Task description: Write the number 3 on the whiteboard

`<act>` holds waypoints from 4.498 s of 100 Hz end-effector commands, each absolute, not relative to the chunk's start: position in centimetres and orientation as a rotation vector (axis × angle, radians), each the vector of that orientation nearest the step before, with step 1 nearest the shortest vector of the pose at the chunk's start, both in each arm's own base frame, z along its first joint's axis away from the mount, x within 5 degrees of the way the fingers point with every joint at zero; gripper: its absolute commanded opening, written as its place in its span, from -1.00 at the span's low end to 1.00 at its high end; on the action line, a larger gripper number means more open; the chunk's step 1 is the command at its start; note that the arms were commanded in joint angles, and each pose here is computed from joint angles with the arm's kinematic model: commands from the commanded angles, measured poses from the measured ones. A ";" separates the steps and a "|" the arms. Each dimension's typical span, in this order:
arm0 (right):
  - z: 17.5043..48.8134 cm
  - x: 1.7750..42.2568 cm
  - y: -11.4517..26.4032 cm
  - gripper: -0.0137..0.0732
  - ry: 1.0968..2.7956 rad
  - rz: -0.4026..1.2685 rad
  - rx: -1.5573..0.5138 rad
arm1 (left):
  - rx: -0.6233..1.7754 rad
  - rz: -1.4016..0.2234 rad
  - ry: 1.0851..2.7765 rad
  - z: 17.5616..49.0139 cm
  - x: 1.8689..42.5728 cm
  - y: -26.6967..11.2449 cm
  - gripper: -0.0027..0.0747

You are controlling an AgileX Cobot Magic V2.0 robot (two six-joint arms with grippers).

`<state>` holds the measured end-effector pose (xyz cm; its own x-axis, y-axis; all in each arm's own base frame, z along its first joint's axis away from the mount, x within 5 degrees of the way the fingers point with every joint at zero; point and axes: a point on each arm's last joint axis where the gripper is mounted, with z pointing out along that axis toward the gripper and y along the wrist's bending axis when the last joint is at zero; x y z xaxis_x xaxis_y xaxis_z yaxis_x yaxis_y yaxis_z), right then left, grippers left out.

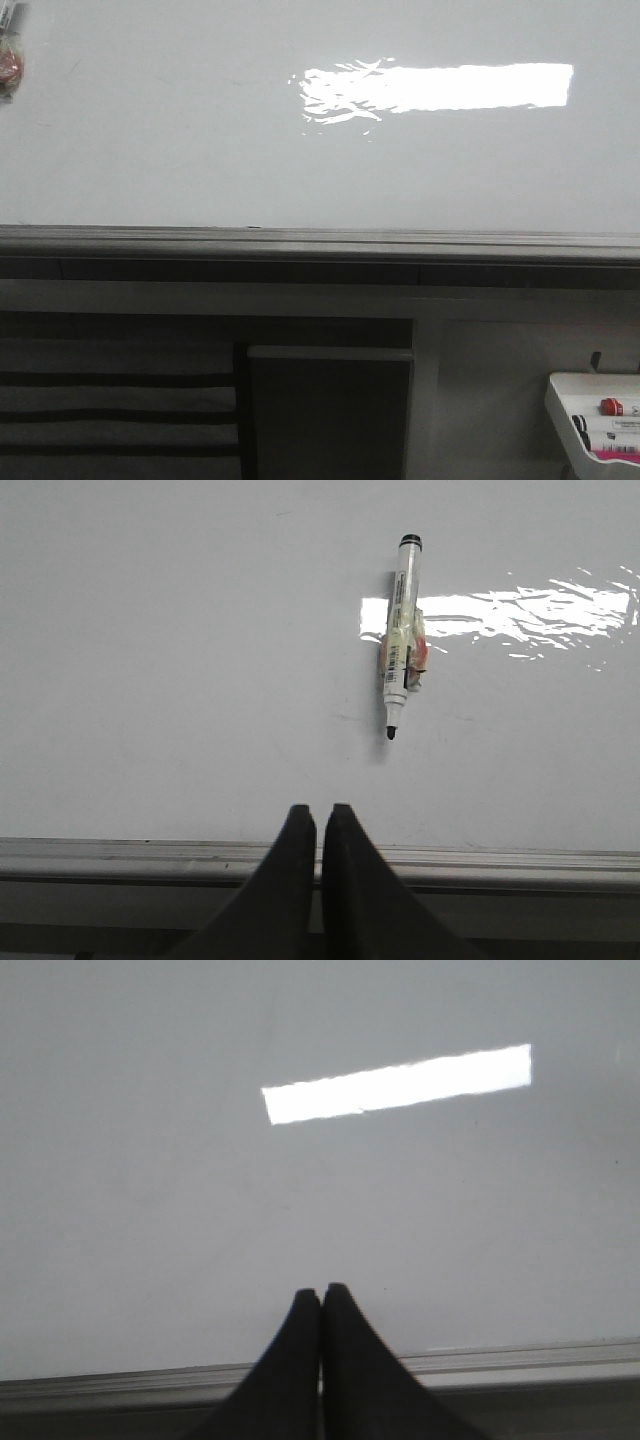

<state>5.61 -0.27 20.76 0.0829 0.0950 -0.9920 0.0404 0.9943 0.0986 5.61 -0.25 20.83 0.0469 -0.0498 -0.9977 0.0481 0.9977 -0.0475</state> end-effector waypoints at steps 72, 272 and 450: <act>20.9 5.5 -0.3 -0.87 1.406 0.034 0.108 | -0.004 -0.091 1.414 21.6 5.3 -0.3 -0.98; 33.0 6.0 -0.4 -0.71 1.555 -0.069 0.031 | 0.050 0.042 1.582 32.8 7.7 0.0 -0.87; 33.4 5.9 -0.4 0.74 1.514 -0.057 0.036 | 0.305 -0.019 2.034 29.6 25.9 -5.0 -0.07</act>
<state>5.89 -0.35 31.66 -0.0398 0.0031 -0.9992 0.0551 0.9985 0.0009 24.29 -4.83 27.98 -0.5192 0.2344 -0.8218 0.2327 0.9641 0.1280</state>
